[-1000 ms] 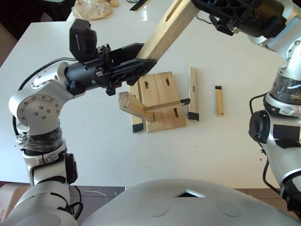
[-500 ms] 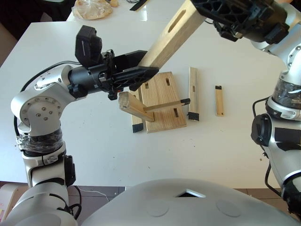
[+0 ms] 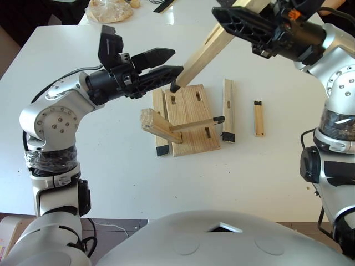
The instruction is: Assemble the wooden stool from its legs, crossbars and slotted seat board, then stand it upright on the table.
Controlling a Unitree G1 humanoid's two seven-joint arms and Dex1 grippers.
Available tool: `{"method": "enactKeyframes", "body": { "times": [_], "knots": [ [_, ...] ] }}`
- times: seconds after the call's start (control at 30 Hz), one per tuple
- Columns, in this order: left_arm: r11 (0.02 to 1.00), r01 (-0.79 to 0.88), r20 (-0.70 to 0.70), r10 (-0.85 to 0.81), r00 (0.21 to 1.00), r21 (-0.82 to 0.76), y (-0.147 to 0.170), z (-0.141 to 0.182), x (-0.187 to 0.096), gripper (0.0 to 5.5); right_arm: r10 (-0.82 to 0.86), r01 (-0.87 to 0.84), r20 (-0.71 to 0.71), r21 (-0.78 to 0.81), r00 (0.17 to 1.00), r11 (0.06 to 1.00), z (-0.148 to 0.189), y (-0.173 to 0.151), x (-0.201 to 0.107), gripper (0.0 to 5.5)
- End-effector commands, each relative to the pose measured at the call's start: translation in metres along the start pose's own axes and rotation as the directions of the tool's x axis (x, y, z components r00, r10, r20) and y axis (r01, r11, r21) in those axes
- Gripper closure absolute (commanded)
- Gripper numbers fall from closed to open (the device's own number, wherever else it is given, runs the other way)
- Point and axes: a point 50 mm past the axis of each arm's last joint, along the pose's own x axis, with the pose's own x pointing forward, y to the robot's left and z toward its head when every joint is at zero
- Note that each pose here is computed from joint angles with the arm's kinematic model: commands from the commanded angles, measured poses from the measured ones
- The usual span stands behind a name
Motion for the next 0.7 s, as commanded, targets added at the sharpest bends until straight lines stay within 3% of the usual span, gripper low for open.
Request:
{"method": "enactKeyframes", "body": {
  "times": [0.03,0.1,0.17,0.27,0.33,0.4,0.53,0.7],
  "knots": [
    [0.987,-0.153,0.005,0.153,0.988,0.046,0.019,0.007,-0.022,2.25,-0.147,0.133,-0.062,-0.182,0.987,0.974,0.004,-0.015,-0.016,3.49],
    [0.942,-0.335,0.104,0.330,0.938,0.035,0.036,0.011,-0.040,2.25,-0.221,0.175,-0.151,-0.269,0.964,0.947,-0.014,-0.024,-0.027,3.49],
    [0.867,-0.498,0.239,0.490,0.838,-0.030,0.048,0.012,-0.056,2.25,-0.252,0.186,-0.207,-0.293,0.945,0.938,-0.034,-0.026,-0.033,3.49],
    [0.684,-0.682,0.403,0.719,0.567,-0.260,0.062,0.000,-0.077,2.25,-0.261,0.193,-0.240,-0.274,0.935,0.942,-0.060,-0.024,-0.037,3.49],
    [0.516,-0.739,0.396,0.846,0.358,-0.433,0.067,-0.022,-0.086,2.25,-0.251,0.192,-0.246,-0.240,0.936,0.952,-0.067,-0.021,-0.039,3.49],
    [0.362,-0.755,0.319,0.924,0.211,-0.547,0.067,-0.048,-0.085,2.25,-0.209,0.164,-0.248,-0.187,0.946,0.968,-0.070,-0.014,-0.042,3.49],
    [0.222,-0.758,0.200,0.972,0.123,-0.613,0.059,-0.080,-0.066,2.25,-0.161,0.140,-0.247,-0.101,0.956,0.985,-0.074,-0.004,-0.052,3.49],
    [0.174,-0.766,0.152,0.983,0.101,-0.619,0.051,-0.097,-0.052,2.25,-0.165,0.179,-0.263,0.031,0.951,0.983,-0.098,-0.001,-0.064,3.49]
  ]
}}
